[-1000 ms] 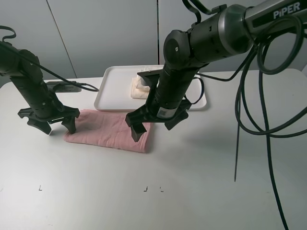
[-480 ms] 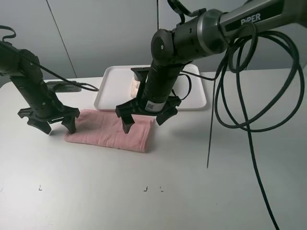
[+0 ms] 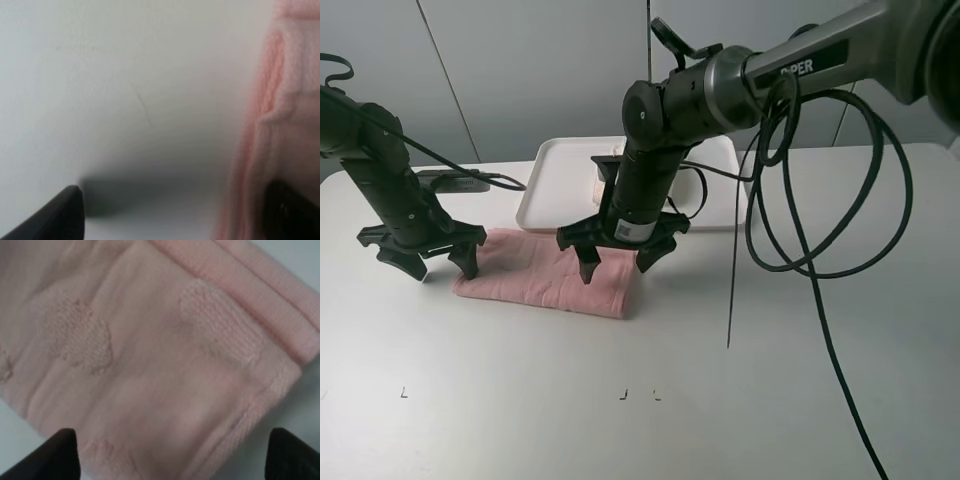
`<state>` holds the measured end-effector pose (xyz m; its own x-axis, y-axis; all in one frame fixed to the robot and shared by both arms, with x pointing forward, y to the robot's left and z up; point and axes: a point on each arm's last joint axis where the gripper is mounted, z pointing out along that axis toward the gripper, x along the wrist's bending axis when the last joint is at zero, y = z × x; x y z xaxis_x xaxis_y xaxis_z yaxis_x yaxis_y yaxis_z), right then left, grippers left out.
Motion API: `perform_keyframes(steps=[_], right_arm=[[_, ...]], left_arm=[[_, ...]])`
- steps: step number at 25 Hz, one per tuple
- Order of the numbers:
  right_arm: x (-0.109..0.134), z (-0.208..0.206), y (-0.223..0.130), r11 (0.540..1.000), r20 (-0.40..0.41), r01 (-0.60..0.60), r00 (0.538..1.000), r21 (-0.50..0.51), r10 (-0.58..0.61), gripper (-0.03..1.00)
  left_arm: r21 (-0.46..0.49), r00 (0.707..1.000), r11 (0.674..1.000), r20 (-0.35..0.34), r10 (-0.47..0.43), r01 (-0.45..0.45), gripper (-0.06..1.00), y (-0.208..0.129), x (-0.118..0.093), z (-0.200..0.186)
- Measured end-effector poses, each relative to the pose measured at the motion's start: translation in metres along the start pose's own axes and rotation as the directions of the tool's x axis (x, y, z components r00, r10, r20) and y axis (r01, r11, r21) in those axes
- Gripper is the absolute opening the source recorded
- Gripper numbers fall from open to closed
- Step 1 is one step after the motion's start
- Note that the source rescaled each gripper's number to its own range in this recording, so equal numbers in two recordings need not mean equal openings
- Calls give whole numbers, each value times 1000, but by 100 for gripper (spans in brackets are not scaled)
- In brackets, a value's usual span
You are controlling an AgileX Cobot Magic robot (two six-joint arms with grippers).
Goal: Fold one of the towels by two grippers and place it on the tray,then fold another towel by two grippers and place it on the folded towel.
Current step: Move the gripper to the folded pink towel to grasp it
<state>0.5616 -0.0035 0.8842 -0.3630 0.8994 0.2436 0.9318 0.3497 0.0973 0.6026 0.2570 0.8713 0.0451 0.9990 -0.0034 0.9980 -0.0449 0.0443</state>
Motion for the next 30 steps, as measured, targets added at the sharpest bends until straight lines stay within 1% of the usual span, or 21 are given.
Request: perform_keyframes(steps=[2, 5, 7, 18, 28, 30], right_arm=[[-1, 5, -1, 1000, 4, -2, 1000, 13, 2, 82], [-2, 7, 1, 1000, 3, -3, 1000, 1, 3, 89], [-1, 8, 2, 1000, 2, -3, 1000, -5, 3, 90], [-2, 9, 2, 1000, 2, -13, 1000, -11, 13, 90], [-4, 18, 2, 1000, 8, -18, 1000, 9, 18, 90], [-4, 19, 2, 1000, 9, -18, 1000, 12, 18, 87]], left_arm=[[0, 1000, 1000, 0, 0, 0, 93, 0, 0, 0], [0, 1000, 1000, 0, 0, 0, 93, 0, 0, 0], [0, 1000, 1000, 0, 0, 0, 93, 0, 0, 0], [0, 1000, 1000, 0, 0, 0, 93, 0, 0, 0], [0, 1000, 1000, 0, 0, 0, 93, 0, 0, 0], [0, 1000, 1000, 0, 0, 0, 93, 0, 0, 0]])
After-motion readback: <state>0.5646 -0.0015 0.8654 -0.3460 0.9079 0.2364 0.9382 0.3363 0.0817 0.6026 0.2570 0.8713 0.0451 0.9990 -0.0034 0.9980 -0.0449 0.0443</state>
